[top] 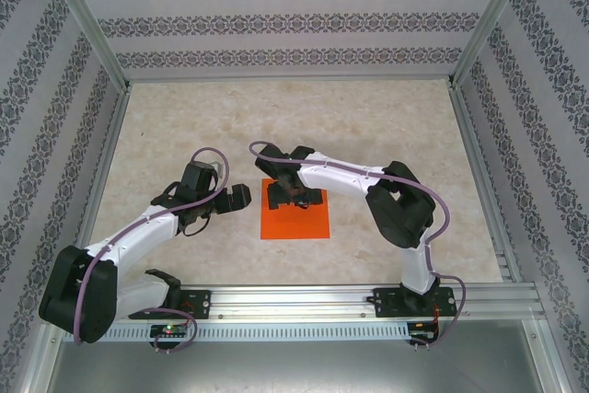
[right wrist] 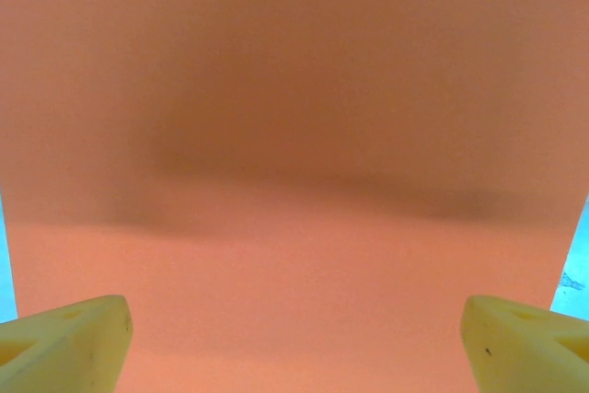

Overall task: Fold a paper plane with a square sheet of paper (pick it up from the middle)
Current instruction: Fold the square sheet of paper in half at the center of the table.

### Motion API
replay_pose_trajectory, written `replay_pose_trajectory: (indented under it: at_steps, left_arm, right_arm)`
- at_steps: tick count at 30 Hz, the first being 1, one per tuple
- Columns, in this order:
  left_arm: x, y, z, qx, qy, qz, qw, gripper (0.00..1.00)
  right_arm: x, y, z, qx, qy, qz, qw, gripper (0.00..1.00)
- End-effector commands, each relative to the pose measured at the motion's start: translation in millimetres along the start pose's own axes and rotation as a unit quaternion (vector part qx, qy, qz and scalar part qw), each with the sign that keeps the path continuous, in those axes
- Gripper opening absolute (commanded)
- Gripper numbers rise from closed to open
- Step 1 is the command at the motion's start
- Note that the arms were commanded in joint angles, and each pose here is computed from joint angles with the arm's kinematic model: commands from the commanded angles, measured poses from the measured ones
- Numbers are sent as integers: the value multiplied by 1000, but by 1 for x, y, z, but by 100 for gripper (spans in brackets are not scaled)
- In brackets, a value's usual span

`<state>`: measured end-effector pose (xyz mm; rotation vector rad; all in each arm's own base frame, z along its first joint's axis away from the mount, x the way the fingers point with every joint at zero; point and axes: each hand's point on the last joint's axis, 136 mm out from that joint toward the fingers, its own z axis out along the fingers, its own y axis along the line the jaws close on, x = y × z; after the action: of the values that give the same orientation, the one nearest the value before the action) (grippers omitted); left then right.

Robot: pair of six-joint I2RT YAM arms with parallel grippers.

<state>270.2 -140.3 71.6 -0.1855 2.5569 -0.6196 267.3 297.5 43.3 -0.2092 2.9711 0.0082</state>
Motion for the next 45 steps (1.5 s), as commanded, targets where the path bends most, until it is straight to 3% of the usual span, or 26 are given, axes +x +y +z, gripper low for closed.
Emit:
replay_pose_trajectory:
  at_steps: [1,18,29,45]
  left_arm:
    - [-11,-17,-2,31,-14,19,999,100]
    - [-7,-17,-4,38,-14,25,999,100]
    - [-9,-20,-8,42,-19,25,999,100]
    - [-9,-20,-12,44,-22,26,998,100]
  right_arm:
    - [-4,9,10,-15,6,18,1000,93]
    - [-4,2,31,16,6,37,999,94]
    - [22,-1,68,16,50,54,997,94]
    - [19,-6,62,34,46,53,997,89]
